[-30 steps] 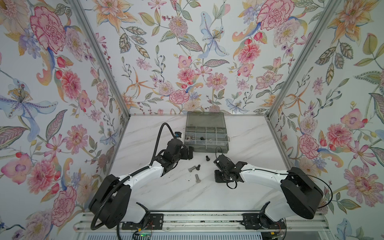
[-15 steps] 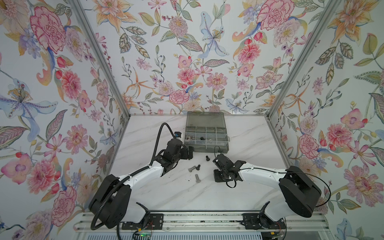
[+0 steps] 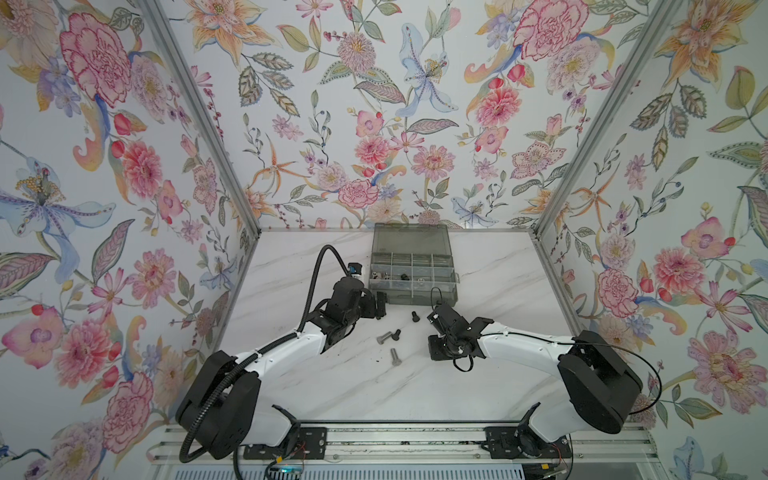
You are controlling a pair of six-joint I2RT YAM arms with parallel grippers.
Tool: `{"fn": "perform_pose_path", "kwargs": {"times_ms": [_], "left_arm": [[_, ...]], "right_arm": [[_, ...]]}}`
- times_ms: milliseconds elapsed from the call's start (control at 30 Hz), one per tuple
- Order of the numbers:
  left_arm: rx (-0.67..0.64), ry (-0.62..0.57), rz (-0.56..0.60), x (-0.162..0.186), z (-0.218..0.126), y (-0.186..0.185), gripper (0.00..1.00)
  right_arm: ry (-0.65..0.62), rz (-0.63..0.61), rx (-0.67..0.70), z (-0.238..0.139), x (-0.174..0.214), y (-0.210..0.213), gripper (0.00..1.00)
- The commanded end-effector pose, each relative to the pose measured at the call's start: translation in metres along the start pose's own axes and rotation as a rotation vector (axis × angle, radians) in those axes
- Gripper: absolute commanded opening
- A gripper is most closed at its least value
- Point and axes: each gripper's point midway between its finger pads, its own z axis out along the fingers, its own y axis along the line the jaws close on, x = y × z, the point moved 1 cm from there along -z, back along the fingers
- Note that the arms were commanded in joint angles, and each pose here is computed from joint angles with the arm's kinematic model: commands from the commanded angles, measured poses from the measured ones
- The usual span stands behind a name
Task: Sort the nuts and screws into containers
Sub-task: 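Lower the right gripper around the silver hex nut and close, then carry the silver hex nut into the box compartment beside the other silver nut and release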
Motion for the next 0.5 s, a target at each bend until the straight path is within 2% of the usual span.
{"fn": "perform_pose_path", "kwargs": {"times_ms": [0, 233, 467], "left_arm": [[-0.011, -0.010, -0.018, -0.002, -0.004, 0.006, 0.99], [-0.014, -0.011, -0.018, -0.004, -0.005, 0.005, 0.99], [-0.011, 0.003, -0.013, -0.003, -0.004, 0.005, 1.00]], "right_arm": [[-0.036, -0.024, -0.028, -0.007, -0.023, 0.006, 0.08], [-0.123, -0.040, -0.058, -0.022, -0.080, 0.005, 0.08], [-0.227, -0.030, -0.055, -0.032, -0.161, -0.014, 0.09]]}}
